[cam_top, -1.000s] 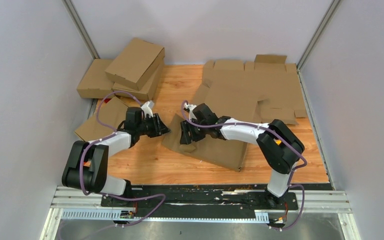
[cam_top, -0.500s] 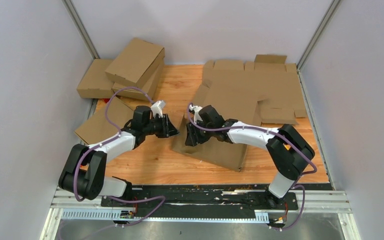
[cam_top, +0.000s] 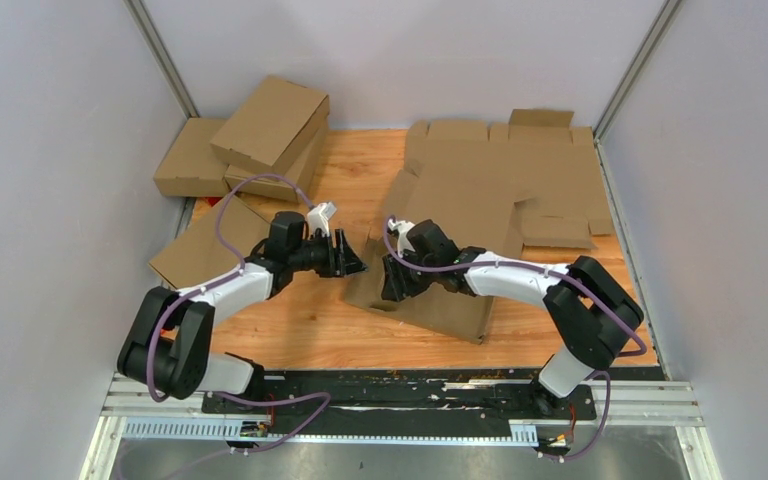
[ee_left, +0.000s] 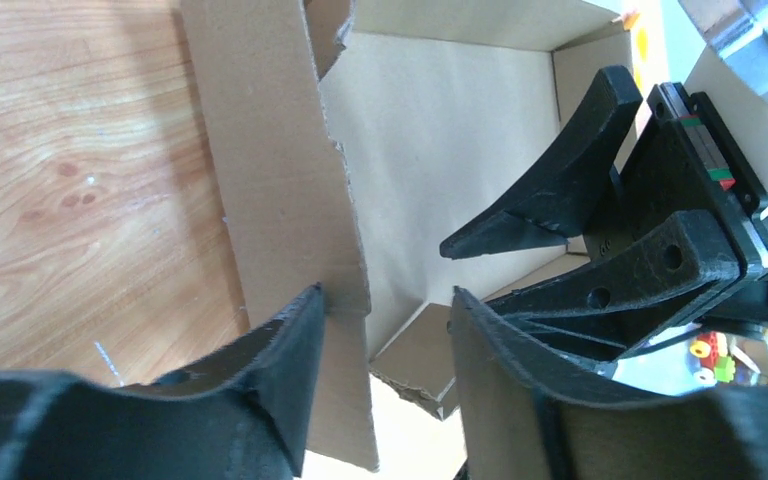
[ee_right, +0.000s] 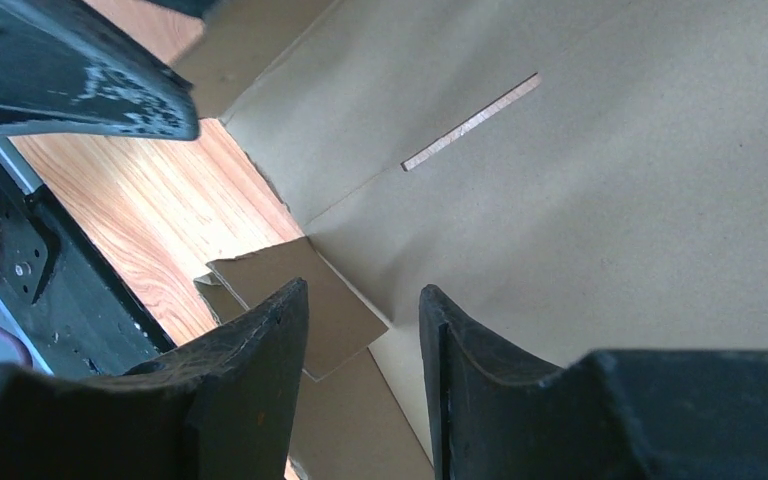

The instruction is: Fold the paper box

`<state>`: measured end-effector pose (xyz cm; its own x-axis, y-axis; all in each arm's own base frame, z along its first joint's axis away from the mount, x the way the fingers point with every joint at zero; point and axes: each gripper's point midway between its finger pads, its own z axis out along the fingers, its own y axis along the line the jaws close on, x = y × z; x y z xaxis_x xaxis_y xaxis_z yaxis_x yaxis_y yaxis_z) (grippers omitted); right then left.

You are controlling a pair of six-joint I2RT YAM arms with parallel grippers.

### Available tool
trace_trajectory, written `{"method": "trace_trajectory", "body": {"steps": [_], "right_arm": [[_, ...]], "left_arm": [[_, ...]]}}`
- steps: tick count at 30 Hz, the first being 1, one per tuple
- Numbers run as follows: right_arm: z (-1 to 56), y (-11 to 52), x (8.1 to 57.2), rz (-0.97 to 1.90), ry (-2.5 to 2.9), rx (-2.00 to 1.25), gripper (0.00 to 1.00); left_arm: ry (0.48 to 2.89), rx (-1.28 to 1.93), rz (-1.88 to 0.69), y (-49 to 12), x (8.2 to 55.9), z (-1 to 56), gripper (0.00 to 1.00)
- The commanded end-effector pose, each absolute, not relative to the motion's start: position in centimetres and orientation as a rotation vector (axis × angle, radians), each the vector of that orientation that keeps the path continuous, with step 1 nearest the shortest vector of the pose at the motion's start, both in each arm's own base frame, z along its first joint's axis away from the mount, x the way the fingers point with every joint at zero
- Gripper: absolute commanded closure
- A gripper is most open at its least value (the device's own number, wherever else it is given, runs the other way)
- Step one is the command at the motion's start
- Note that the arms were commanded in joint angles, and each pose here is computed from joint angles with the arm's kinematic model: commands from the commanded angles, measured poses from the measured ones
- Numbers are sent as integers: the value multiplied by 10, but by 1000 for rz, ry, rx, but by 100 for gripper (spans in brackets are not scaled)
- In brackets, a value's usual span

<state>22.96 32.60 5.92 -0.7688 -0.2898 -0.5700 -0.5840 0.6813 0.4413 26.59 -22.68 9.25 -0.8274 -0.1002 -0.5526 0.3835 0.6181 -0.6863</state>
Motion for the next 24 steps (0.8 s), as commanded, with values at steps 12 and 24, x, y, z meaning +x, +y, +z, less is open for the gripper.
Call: {"method": "trace_trajectory", "body": {"steps": [12, 24], "right_arm": [[77, 328, 235, 887, 2349, -678, 56], [80, 328, 235, 888, 2339, -676, 56]], "left_arm": [[2206, -40, -832, -162, 308, 116, 27], [2542, -24, -633, -153, 314, 40, 80]]}}
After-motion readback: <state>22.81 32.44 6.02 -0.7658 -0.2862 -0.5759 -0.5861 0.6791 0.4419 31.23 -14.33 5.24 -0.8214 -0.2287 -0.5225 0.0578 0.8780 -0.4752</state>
